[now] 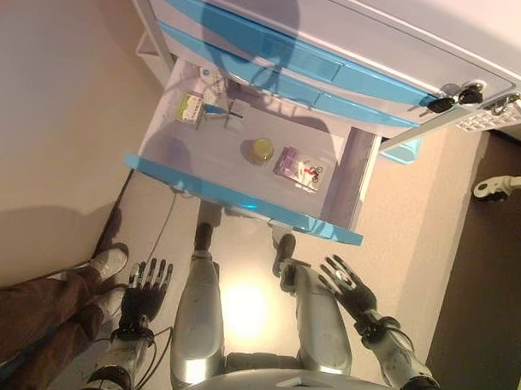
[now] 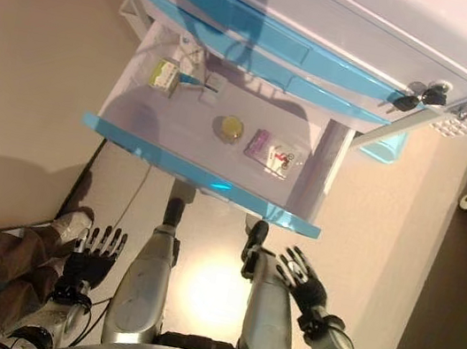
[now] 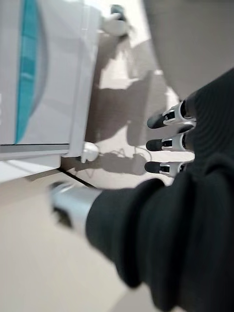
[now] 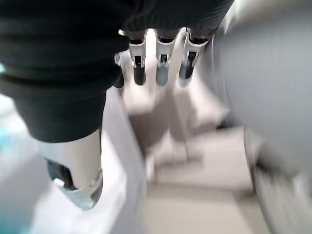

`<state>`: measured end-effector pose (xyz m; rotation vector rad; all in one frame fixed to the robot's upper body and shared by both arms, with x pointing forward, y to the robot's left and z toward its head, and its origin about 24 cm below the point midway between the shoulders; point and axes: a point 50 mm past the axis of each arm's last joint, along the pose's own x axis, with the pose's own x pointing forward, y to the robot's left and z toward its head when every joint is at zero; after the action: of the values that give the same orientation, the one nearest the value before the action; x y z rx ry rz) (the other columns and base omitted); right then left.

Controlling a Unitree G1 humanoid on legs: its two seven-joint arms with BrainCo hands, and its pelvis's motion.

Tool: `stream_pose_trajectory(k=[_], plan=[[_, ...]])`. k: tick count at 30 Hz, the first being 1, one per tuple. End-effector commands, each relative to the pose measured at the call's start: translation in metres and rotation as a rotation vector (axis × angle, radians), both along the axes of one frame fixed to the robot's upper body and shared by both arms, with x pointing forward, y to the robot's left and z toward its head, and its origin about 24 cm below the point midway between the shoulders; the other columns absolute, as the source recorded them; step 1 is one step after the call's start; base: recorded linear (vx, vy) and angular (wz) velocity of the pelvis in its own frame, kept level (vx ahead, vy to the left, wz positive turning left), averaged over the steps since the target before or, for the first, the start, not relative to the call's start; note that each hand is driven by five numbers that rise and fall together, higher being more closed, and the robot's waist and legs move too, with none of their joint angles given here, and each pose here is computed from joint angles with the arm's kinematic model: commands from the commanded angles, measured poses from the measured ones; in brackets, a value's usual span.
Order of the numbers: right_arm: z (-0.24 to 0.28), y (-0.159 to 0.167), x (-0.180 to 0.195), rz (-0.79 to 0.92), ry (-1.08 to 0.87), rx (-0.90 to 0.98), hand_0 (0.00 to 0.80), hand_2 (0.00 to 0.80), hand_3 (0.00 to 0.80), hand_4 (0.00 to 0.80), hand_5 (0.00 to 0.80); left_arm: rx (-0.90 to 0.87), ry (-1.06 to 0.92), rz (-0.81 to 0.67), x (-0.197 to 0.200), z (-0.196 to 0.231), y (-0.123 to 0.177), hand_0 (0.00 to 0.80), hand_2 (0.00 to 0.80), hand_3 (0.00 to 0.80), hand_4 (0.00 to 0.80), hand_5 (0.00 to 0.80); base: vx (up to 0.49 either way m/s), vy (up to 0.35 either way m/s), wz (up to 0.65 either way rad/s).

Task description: Open the drawer and pick up the medicine

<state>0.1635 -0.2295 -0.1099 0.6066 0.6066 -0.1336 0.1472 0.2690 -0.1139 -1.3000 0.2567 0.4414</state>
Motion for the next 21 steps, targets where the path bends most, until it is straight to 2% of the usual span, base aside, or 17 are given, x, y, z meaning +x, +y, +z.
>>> stream_pose_trajectory(k=[1, 6, 11, 13, 21], plan=[[0.012, -0.043, -0.019, -0.21, -0.007, -0.137, 0.0, 0.0, 0.0, 0.0, 0.0, 0.121, 0.101, -0.047, -0.039, -0.004, 0.017, 0.0, 0.0, 0.0, 0.0, 0.0, 0.103, 0.009, 0.03], [0.047, -0.091, -0.024, -0.465, -0.079, -0.33, 0.0, 0.0, 0.0, 0.0, 0.0, 0.188, 0.19, -0.096, -0.07, -0.005, 0.023, 0.0, 0.0, 0.0, 0.0, 0.0, 0.093, -0.018, 0.0], [0.095, -0.123, -0.024, -0.575, -0.236, -0.492, 0.0, 0.0, 0.0, 0.0, 0.0, 0.189, 0.241, -0.116, -0.093, -0.007, 0.022, 0.0, 0.0, 0.0, 0.0, 0.0, 0.106, -0.004, 0.02], [0.127, -0.133, -0.018, -0.603, -0.356, -0.571, 0.0, 0.0, 0.0, 0.0, 0.0, 0.188, 0.266, -0.125, -0.101, -0.009, 0.019, 0.0, 0.0, 0.0, 0.0, 0.0, 0.085, 0.023, 0.04], [0.251, -0.116, 0.004, -0.472, -0.809, -1.07, 0.0, 0.0, 0.0, 0.0, 0.0, 0.219, 0.379, -0.179, -0.121, -0.016, 0.012, 0.0, 0.0, 0.0, 0.0, 0.0, 0.045, 0.039, -0.01]])
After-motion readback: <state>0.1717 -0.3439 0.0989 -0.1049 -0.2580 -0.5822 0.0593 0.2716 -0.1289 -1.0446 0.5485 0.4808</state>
